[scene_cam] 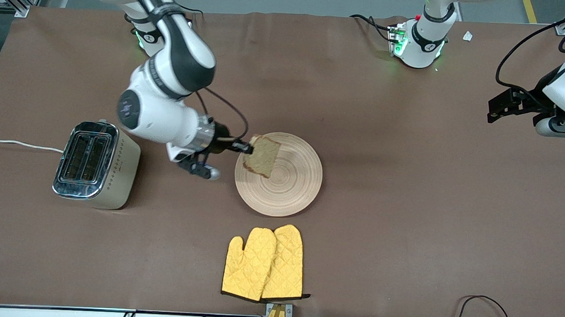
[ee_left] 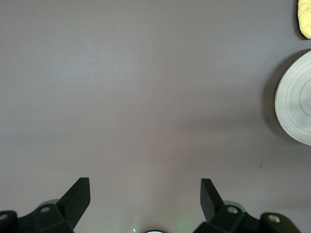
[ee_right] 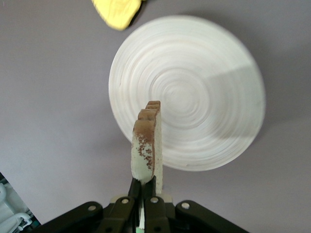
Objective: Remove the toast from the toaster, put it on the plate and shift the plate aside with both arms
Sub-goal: 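Lower the toast onto the wooden plate and open the right gripper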
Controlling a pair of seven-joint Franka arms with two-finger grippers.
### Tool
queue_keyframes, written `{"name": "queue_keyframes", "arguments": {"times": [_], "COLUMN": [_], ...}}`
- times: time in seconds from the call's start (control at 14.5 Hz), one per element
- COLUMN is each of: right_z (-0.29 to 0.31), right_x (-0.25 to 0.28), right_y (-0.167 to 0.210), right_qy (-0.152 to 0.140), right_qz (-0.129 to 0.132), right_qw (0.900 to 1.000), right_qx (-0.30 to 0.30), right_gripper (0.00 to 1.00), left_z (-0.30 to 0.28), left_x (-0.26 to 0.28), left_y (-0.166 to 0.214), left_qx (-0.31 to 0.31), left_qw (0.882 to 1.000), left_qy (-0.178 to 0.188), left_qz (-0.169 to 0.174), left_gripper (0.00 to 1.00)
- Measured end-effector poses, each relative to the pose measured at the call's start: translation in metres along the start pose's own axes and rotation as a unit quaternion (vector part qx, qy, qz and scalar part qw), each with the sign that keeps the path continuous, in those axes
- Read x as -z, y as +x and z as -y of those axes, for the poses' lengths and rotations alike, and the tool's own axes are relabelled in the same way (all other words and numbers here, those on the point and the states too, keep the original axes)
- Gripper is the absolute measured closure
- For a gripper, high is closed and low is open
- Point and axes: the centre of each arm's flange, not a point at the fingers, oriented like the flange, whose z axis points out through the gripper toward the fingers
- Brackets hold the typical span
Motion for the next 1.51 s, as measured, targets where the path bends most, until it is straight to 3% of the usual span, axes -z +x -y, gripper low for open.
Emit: {"name": "queue_keyframes", "arguments": {"times": [0.28,0.55,0.76,1.51], "right_z": [-0.005,-0.013,-0.014,-0.027], "right_x": [-0.04,-0.061,-0.08,-0.109], "right_y": [0.005,0.024,0.026,0.037], "right_qy": [-0.004,0.012,0.038,0.033], "right_qz": [-0.014,-0.035,-0.026,-0.034], "right_qw": [1.0,0.999,0.999,0.997], "right_qx": [-0.006,-0.01,0.004,0.064], "right_gripper": [0.94,0.94,0.94,0.94], "left_z": [-0.002,-0.001,0.001,0.005], "left_x": [-0.005,-0.005,-0.005,-0.009], "left_y": [0.003,0.003,0.003,0.007], "left_qx": [-0.002,-0.001,0.001,0.005], "left_qw": [1.0,1.0,1.0,1.0], "left_qy": [0.0,0.0,0.0,-0.001], "left_qz": [0.005,0.005,0.005,0.008], "left_gripper": [0.0,0.0,0.0,0.0]}}
